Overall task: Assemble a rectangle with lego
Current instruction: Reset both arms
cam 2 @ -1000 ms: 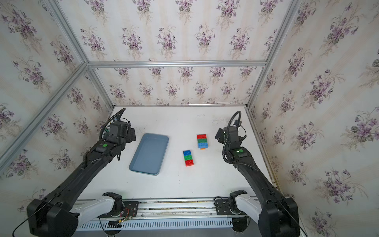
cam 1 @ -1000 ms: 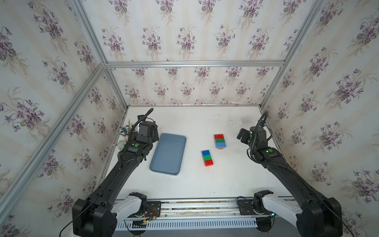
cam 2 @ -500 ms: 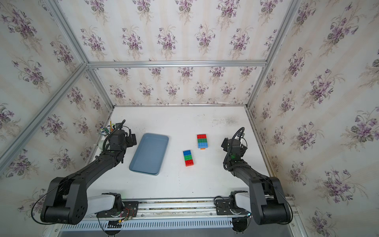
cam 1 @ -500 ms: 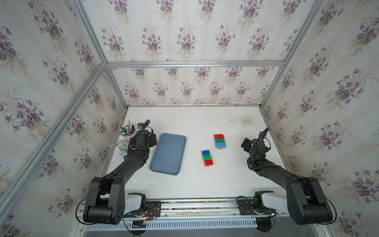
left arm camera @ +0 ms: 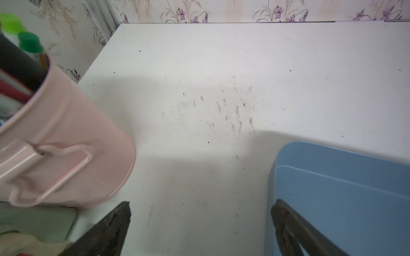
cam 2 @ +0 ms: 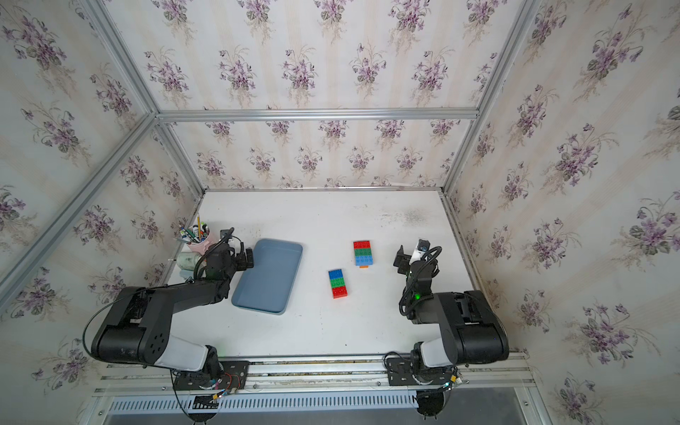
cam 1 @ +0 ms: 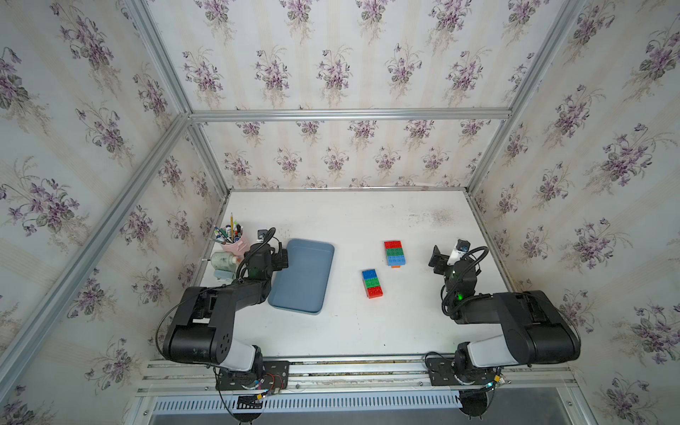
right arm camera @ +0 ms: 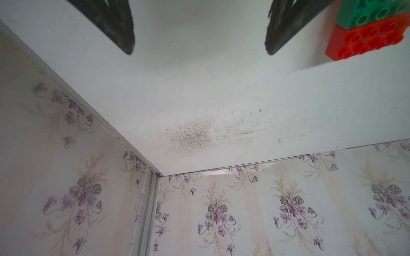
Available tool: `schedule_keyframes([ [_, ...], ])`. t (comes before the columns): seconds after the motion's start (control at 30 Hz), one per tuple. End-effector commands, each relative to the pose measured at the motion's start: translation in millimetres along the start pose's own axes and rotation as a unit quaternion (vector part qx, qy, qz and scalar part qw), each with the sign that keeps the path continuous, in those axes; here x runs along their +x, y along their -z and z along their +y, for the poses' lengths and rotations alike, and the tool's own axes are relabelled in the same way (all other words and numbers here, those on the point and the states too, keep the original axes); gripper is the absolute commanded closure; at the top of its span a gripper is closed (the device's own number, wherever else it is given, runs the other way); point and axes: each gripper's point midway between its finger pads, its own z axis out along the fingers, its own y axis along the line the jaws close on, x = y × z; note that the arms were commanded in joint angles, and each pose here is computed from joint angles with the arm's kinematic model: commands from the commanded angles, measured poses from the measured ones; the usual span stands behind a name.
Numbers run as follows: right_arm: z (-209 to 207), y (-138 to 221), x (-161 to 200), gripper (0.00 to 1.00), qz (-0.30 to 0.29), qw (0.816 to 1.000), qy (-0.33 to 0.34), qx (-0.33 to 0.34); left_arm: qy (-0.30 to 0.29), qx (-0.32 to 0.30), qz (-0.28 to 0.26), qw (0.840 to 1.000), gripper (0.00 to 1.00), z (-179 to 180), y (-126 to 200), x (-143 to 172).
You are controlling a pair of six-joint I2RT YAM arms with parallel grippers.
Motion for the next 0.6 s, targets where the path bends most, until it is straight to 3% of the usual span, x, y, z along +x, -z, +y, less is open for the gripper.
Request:
schedule_keyframes([
  [0.0,10.7,-6.4,-29.5,0.10,-0.059,0.998,0.006,-0.024,0.001,0.026,-0.050,0.998,0.00,-7.9,0.6,-24.9],
  [0.2,11.1,-7.9,-27.0,0.00,-0.050,0.998,0.004,-0.031,0.001,0.026,-0.053,0.998,0.00,-7.9,0.6,-25.6],
  [0.57,11.0,-8.0,-26.4,0.00,-0.047,0.998,0.004,-0.031,0.000,0.024,-0.054,0.998,0.00,-7.8,1.2,-26.0],
])
